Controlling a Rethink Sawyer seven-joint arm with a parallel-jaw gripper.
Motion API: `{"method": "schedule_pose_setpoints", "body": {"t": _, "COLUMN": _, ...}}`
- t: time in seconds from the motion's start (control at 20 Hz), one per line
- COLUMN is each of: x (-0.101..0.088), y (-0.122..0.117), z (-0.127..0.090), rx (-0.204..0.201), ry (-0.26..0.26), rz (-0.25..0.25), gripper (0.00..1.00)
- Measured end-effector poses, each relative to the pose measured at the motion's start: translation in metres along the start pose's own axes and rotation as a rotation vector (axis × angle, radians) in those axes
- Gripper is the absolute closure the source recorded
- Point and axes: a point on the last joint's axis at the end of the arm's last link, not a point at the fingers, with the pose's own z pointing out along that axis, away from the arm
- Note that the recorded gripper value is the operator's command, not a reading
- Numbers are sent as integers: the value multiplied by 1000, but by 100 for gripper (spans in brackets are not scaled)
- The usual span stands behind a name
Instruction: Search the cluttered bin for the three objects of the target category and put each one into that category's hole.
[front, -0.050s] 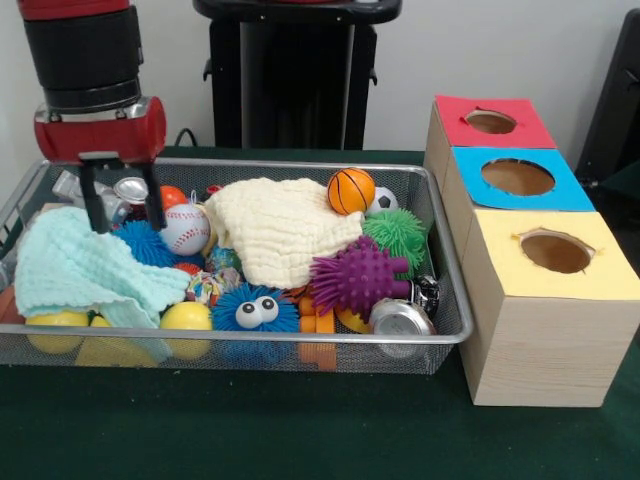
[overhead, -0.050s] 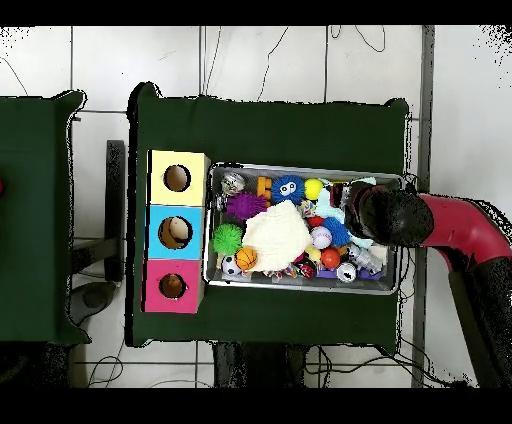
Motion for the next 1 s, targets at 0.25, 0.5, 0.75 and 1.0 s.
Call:
{"method": "schedule_pose_setpoints", "body": {"t": 0.25, "x": 1, "y": -25, "z": 17, "rx": 9, "ry": -9, "rz": -24, "gripper": 0}}
{"method": "schedule_pose_setpoints", "body": {"t": 0.5, "x": 16, "y": -42, "z": 42, "rx": 25, "ry": 6, "rz": -59, "gripper": 0}}
{"method": "schedule_pose_setpoints", "body": {"t": 0.75, "x": 34, "y": -47, "z": 60, "rx": 43, "ry": 33, "rz": -91, "gripper": 0}}
{"method": "schedule_pose_setpoints", "body": {"t": 1.0, "x": 52, "y": -53, "z": 74, "rx": 73, "ry": 64, "rz": -121, "gripper": 0}}
